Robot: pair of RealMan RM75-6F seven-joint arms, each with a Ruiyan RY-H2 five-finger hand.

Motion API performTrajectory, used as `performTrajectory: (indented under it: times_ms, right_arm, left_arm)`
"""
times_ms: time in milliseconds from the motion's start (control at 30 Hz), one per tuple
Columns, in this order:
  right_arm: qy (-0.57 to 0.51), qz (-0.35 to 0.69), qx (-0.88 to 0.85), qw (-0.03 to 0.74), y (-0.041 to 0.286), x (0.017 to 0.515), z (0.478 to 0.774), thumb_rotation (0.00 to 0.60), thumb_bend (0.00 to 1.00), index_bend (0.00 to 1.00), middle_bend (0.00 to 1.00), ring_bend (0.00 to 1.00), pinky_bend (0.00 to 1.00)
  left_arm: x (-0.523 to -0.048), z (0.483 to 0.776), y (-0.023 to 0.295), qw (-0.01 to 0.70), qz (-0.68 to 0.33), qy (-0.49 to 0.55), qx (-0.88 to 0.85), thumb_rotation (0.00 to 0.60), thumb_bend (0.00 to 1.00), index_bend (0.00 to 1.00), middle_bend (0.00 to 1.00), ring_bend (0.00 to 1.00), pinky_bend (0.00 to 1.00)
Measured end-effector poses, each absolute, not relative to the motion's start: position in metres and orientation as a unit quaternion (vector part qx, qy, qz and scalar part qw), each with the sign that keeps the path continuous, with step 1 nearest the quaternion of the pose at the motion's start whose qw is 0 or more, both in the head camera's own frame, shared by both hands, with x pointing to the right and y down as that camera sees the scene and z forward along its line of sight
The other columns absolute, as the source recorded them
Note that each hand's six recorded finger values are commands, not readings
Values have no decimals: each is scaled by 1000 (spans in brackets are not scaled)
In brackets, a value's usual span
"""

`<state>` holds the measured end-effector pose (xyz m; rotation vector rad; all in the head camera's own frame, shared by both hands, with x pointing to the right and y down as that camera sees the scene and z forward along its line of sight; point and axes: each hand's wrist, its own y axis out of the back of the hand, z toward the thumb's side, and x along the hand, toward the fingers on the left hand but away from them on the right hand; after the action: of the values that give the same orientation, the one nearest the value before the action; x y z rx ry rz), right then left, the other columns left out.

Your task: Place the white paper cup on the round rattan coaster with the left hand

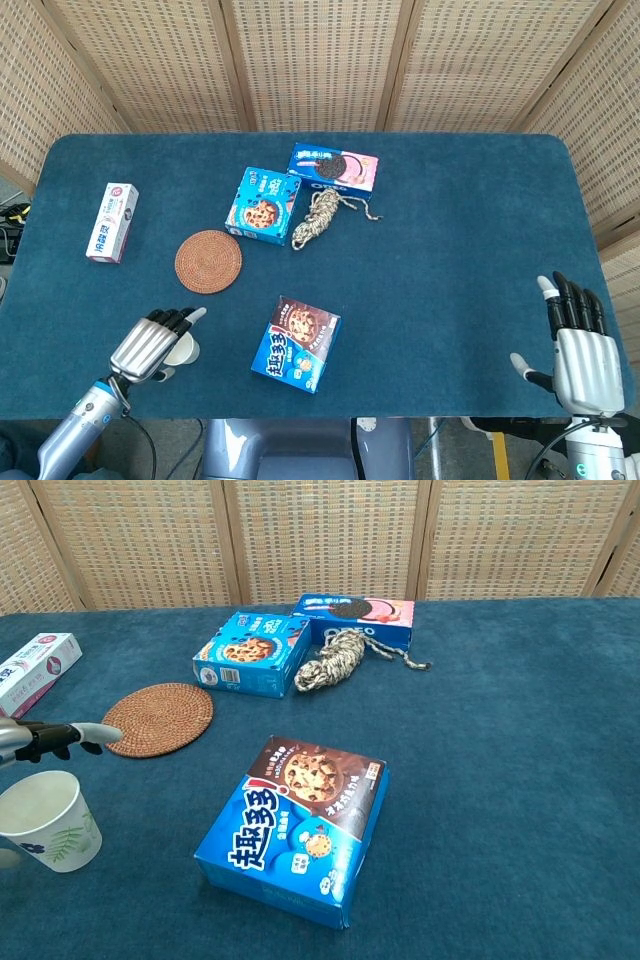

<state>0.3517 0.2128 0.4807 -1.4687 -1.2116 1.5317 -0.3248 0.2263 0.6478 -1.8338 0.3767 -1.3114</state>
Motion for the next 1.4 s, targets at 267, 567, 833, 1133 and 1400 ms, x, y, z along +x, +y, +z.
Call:
performTrajectory:
  times_ms: [267,567,833,1133,1400]
  right_arm:
    - [-464,591,-567,337,213,352,484,600,0,23,0,0,0]
    - [-463,593,-566,336,212,353,486,600,0,24,0,0,0]
    - [-462,596,-567,331,212,353,488,600,0,25,0,0,0]
    - [-465,603,-562,324,211,358,491,600,0,31,0,0,0]
    - [-459,609,-563,318,210,359,497,600,0,37,0,0,0]
  left_arm:
    - [-321,658,219,405,-523,152,-734,600,0,281,544,536,426]
    - [-326,658,213,396,-530,156,-734,600,0,326,563,554,428]
    - [-332,643,173,372,-523,206,-738,600,0,325,545,540,428]
    - [-343,637,100,329,-544,241,-733,600,0,309,526,524,427]
    - [-346,650,48,316,-574,239,-716,600,0,285,504,481,428]
